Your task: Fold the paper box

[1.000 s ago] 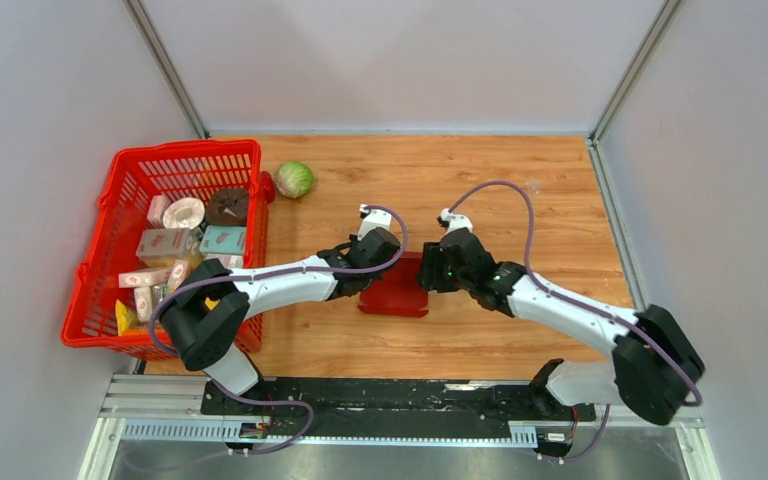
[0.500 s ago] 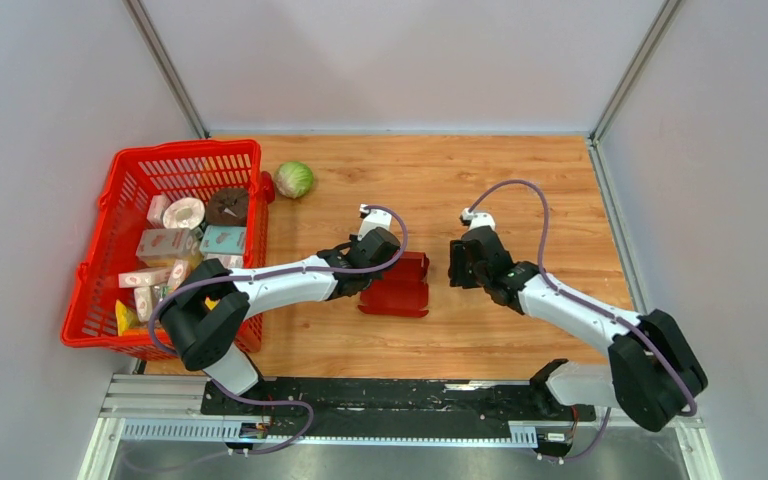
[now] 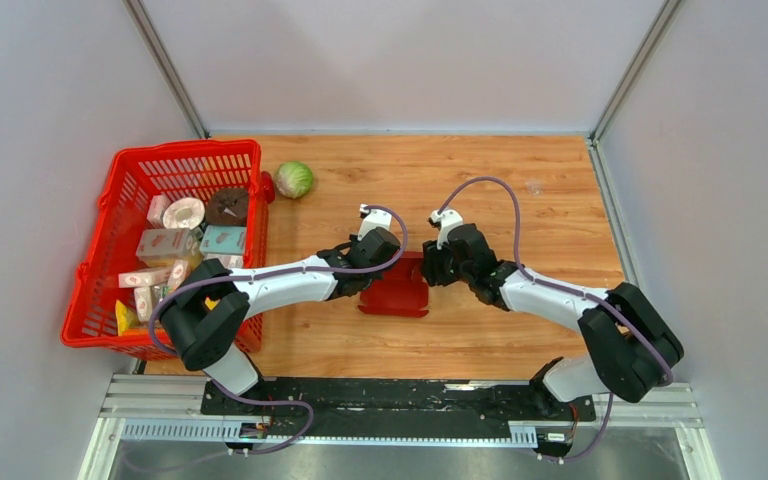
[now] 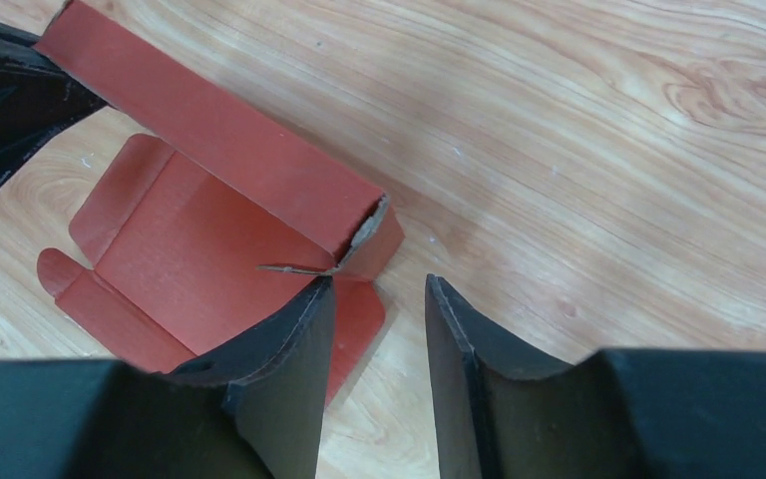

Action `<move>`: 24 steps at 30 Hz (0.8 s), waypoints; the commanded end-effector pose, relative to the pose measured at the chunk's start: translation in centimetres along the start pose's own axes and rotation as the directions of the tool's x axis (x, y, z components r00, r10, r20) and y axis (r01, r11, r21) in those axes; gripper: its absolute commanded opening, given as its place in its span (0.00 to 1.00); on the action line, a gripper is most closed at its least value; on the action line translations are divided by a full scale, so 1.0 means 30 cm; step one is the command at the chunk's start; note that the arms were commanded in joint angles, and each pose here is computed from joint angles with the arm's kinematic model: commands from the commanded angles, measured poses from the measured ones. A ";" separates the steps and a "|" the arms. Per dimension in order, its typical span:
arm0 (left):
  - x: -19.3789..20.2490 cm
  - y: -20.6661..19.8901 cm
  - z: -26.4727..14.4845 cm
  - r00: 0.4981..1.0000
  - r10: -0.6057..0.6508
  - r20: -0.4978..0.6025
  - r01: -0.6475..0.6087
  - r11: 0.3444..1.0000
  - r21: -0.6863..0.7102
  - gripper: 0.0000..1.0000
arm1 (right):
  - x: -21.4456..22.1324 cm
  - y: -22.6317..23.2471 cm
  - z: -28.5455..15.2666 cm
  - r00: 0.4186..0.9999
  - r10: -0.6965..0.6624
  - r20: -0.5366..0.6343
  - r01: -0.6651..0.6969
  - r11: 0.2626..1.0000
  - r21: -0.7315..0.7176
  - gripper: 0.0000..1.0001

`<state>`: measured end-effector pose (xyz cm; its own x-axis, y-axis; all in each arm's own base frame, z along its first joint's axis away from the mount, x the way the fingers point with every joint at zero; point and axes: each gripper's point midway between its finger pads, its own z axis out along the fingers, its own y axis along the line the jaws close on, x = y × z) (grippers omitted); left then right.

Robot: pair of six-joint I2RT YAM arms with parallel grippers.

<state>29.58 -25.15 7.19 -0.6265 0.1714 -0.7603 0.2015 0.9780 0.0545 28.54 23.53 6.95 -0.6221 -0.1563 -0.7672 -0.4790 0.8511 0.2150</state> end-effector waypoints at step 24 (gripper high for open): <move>-0.030 -0.013 -0.018 1.000 -0.009 0.029 0.008 1.000 0.017 0.00 | -0.071 -0.004 0.100 0.954 -0.121 0.274 -0.035 0.863 0.504 0.00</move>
<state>29.70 -24.60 7.17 -0.6246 0.1746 -0.7612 0.1839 0.9802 0.0740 31.14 25.80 6.20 -0.4261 -0.1699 -0.8886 -0.2746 0.9602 -0.0520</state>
